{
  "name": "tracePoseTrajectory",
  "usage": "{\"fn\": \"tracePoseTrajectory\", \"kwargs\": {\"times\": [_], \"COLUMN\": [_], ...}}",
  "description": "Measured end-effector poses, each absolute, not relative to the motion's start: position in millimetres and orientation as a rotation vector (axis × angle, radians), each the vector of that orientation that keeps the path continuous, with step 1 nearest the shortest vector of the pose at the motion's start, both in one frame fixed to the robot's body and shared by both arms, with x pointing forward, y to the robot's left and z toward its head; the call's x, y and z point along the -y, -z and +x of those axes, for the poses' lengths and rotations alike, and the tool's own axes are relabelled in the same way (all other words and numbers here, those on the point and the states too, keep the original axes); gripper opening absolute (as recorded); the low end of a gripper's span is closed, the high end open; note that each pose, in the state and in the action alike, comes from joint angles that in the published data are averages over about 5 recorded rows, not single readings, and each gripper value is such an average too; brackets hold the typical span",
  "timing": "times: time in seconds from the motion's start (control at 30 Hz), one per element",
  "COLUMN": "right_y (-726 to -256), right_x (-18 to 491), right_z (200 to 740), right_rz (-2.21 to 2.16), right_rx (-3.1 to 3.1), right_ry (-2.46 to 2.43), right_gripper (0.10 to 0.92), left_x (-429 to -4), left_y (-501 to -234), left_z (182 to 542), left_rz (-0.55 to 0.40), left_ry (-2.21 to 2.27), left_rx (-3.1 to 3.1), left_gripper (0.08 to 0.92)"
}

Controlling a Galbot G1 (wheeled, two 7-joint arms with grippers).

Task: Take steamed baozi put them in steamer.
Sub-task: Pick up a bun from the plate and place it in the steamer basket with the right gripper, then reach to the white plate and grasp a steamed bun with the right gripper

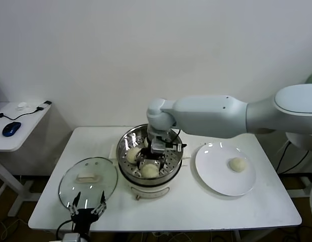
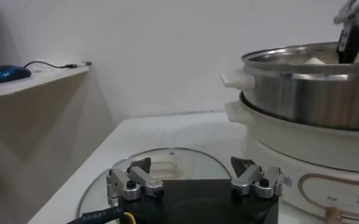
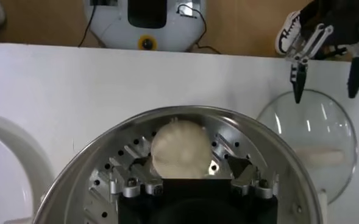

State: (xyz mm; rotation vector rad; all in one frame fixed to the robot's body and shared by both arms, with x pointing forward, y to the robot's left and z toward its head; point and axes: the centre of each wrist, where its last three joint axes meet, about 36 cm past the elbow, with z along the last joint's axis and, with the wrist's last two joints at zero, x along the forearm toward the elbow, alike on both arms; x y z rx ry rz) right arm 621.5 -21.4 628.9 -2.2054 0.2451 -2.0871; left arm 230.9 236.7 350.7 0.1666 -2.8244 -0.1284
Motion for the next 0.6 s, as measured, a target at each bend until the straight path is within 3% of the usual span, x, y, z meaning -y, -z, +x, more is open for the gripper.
{"fn": "tracePoseTrajectory", "kwargs": {"times": [0.17, 0.37, 0.6], "right_y": [-670, -721, -709], "right_x": [59, 157, 300], "right_z": [644, 677, 685], "right_rz": [-2.246, -2.287, -2.297], "right_rx": [-0.409, -0.828, -1.483], "right_ry": [2.15, 2.329, 2.437], "right_gripper": [0.823, 0.823, 0.823], "left_x": [-236, -237, -239], "left_y": [-352, -353, -352], "left_z": [232, 236, 238], "left_rz": [0.164, 0.161, 0.161], "left_ry": [0.127, 0.124, 0.125], "left_rx": [2.83, 2.839, 2.839], "left_gripper": [0.823, 0.823, 0.823]}}
